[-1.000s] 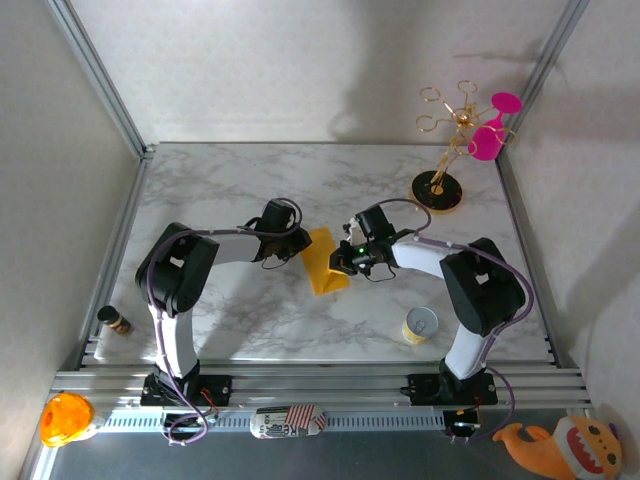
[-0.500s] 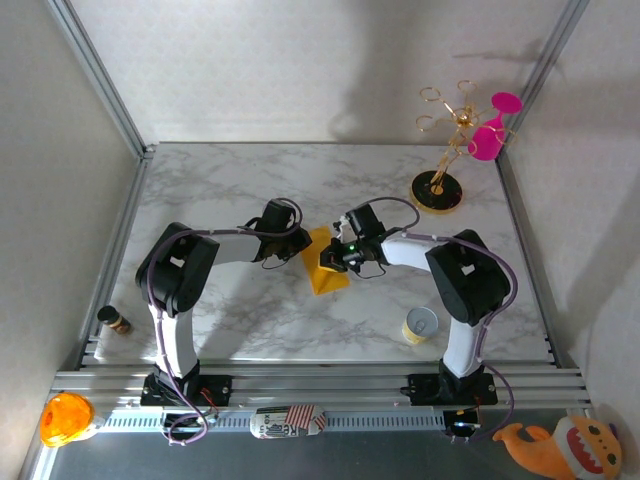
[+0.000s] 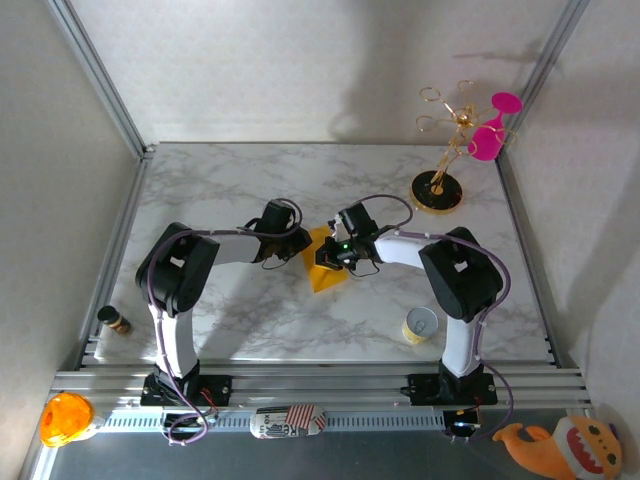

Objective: Fold a paper plane with a square sheet of paper (pick it up from the middle)
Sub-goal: Fold the triangle a second time at the center of the table.

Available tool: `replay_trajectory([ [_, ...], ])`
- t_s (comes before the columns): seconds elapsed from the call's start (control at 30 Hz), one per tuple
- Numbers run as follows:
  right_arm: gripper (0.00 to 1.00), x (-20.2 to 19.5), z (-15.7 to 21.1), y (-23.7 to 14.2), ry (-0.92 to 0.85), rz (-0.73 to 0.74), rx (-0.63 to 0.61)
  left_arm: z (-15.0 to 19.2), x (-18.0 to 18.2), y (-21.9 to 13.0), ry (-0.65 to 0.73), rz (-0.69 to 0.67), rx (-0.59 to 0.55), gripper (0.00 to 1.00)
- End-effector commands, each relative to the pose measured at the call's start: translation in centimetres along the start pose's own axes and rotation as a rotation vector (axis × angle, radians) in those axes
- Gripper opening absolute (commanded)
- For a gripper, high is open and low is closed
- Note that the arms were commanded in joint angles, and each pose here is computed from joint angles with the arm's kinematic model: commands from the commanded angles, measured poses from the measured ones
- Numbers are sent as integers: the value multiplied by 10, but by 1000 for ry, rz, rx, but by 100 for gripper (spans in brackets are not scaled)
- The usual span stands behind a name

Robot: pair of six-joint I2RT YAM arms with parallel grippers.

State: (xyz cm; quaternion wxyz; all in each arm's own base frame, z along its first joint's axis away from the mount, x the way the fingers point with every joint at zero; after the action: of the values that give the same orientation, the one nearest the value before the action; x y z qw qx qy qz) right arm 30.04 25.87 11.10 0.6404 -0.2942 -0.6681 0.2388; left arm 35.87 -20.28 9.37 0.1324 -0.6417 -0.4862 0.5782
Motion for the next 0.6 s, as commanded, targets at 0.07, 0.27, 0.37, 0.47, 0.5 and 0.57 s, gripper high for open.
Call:
replay_trajectory([
  [0.07, 0, 0, 0, 8, -3, 28, 12, 12, 21, 9, -12, -71, 53, 17],
  [0.27, 0, -1, 2, 11, -2, 36, 25, 12, 21, 9, -12, -69, 53, 18],
  [0.37, 0, -2, 2, 12, -2, 39, 29, 13, 21, 9, -14, -70, 55, 18],
  [0.47, 0, -3, 3, 13, -1, 38, 32, 12, 21, 9, -14, -68, 54, 18],
  [0.5, 0, -2, 3, 13, -3, 37, 34, 12, 21, 9, -13, -68, 53, 18],
  [0.57, 0, -2, 3, 13, -4, 34, 36, 13, 22, 9, -14, -69, 55, 18],
])
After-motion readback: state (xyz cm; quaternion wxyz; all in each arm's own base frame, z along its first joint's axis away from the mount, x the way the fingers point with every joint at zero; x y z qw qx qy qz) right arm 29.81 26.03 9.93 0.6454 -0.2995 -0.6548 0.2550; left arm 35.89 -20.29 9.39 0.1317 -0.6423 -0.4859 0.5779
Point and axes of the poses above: each hand's point on the last joint's axis, 136 mm out from that joint toward the fingers, its own y axis out along the fingers, its own x axis along the line the jaws close on, z = x × y, the point moved 10 cm from there along -y, back along the fingers, and after that the axes turned 7 degrees about y, right-handed, at the moved point
